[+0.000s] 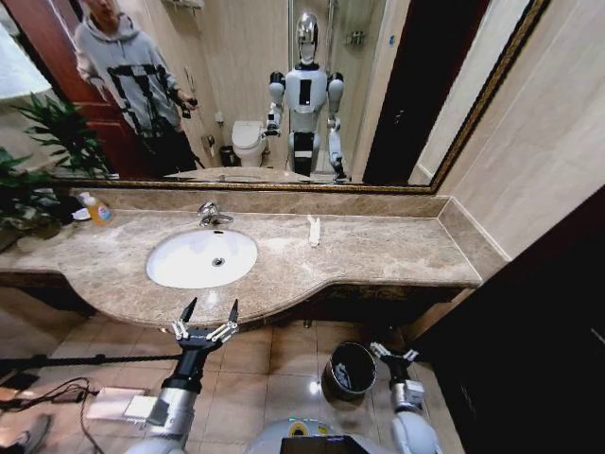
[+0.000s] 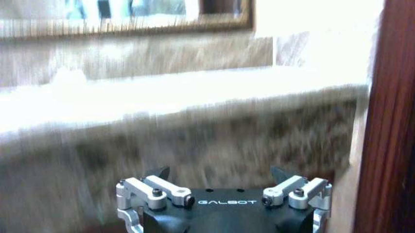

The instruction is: Pick up the trash from the sink and place it in the trash bin.

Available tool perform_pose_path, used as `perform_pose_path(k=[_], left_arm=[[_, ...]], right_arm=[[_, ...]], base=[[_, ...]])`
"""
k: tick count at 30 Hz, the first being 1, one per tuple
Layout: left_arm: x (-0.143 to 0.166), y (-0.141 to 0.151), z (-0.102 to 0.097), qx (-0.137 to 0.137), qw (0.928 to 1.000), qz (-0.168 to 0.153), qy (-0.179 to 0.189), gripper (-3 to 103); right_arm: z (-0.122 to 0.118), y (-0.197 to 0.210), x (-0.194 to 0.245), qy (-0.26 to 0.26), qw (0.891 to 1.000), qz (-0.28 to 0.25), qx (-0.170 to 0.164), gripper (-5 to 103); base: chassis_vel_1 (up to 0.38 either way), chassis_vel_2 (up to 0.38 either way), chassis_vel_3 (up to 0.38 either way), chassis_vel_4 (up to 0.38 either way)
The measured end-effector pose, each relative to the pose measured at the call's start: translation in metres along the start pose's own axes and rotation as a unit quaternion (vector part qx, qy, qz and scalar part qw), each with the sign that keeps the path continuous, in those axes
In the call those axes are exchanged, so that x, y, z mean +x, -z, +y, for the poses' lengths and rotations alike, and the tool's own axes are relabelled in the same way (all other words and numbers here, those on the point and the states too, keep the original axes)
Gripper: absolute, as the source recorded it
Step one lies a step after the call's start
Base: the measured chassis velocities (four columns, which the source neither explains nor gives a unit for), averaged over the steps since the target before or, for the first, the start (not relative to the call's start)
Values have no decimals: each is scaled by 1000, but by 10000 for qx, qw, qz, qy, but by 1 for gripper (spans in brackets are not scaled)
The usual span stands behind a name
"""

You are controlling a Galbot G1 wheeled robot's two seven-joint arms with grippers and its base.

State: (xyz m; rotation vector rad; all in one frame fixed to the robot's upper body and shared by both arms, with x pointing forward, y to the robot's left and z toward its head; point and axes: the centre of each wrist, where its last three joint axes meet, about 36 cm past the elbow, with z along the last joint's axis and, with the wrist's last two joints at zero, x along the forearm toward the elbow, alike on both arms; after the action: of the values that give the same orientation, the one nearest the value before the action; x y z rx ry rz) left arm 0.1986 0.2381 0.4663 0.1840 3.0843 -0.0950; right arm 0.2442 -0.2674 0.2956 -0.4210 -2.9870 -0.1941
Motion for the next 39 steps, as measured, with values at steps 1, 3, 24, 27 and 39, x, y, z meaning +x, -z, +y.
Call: perform_pose_path(k=[1,3,24,27,39], left_arm=[[0,0,0,0,10000,0,0,100],[0,0,0,0,10000,1,0,100],[0,0,0,0,10000,0,0,100],[0,0,0,0,10000,0,0,100],[0,0,0,0,10000,0,2,100]], right_arm=[[0,0,0,0,10000,0,0,100],[10,47,3,88,9988,-166,-444,100],[91,144,-111,2074,9760,-602,-277,100],[113,149,-136,2405,9684,-639,-128,100],[203,128,-207,2918,9562,-163,143,100]], base=[[0,0,0,0],[0,0,0,0],[0,0,0,0],[0,0,0,0],[0,0,0,0]])
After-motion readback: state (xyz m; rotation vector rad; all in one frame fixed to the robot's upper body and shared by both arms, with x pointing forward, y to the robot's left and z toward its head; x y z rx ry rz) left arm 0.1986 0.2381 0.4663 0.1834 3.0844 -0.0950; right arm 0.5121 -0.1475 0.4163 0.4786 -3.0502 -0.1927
